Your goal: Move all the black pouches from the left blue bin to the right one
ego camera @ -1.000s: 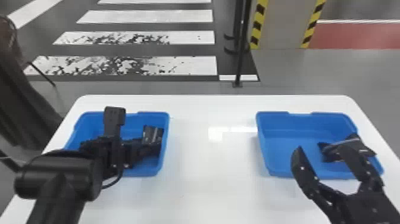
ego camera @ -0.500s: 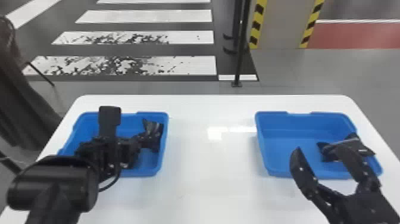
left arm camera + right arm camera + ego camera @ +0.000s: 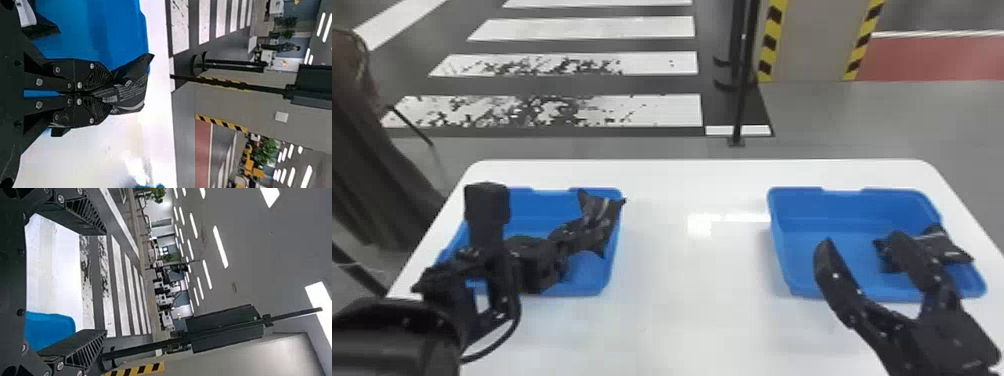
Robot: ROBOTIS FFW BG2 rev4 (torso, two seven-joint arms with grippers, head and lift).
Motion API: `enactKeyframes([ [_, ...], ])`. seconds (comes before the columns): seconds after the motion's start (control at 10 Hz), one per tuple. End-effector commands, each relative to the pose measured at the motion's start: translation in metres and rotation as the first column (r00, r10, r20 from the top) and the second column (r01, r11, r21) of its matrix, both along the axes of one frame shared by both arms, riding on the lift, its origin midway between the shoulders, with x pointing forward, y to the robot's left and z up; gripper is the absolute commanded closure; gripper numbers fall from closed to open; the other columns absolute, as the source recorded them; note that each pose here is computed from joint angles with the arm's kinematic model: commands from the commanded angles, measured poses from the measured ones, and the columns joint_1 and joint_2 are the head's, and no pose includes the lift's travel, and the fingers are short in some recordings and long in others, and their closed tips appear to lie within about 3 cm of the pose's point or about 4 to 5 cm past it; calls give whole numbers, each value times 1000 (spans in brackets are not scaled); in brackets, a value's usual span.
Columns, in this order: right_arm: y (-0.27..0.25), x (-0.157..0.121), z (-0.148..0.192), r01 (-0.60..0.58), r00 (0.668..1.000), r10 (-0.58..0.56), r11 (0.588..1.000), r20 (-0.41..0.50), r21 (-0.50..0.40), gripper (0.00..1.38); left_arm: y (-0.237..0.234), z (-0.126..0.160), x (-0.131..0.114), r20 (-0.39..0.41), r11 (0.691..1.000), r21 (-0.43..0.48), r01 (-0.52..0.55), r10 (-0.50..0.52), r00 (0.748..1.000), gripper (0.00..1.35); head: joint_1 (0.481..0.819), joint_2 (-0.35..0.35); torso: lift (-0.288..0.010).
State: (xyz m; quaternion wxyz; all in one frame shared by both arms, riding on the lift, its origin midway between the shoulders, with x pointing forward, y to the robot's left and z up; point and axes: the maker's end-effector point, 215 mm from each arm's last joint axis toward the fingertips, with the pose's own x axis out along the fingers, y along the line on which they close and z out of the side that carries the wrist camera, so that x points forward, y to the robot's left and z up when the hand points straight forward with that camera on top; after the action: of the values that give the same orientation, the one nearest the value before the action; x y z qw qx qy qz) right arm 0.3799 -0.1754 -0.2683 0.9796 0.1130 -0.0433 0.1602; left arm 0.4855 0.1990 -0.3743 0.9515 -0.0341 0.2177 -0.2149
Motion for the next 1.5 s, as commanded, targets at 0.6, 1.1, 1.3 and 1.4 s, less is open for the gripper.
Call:
enactKeyframes([
  [0.6, 83, 36, 7, -271, 960, 278, 932, 4, 239, 142, -171, 62, -65, 113, 901, -276, 335, -316, 942, 1118, 695, -60, -140],
  [1.1, 98, 56, -12, -307, 947, 321, 920, -19, 242, 248, -205, 79, -83, 141, 856, -314, 410, -385, 912, 1118, 695, -107, -140],
  [1.3, 100, 59, -13, -308, 945, 325, 911, -19, 275, 1088, -208, 79, -85, 140, 854, -315, 415, -391, 910, 1118, 695, -112, -140],
  [1.4, 101, 59, -8, -309, 946, 323, 910, -6, 275, 1300, -207, 79, -84, 140, 855, -314, 413, -389, 911, 1118, 695, -113, -140],
])
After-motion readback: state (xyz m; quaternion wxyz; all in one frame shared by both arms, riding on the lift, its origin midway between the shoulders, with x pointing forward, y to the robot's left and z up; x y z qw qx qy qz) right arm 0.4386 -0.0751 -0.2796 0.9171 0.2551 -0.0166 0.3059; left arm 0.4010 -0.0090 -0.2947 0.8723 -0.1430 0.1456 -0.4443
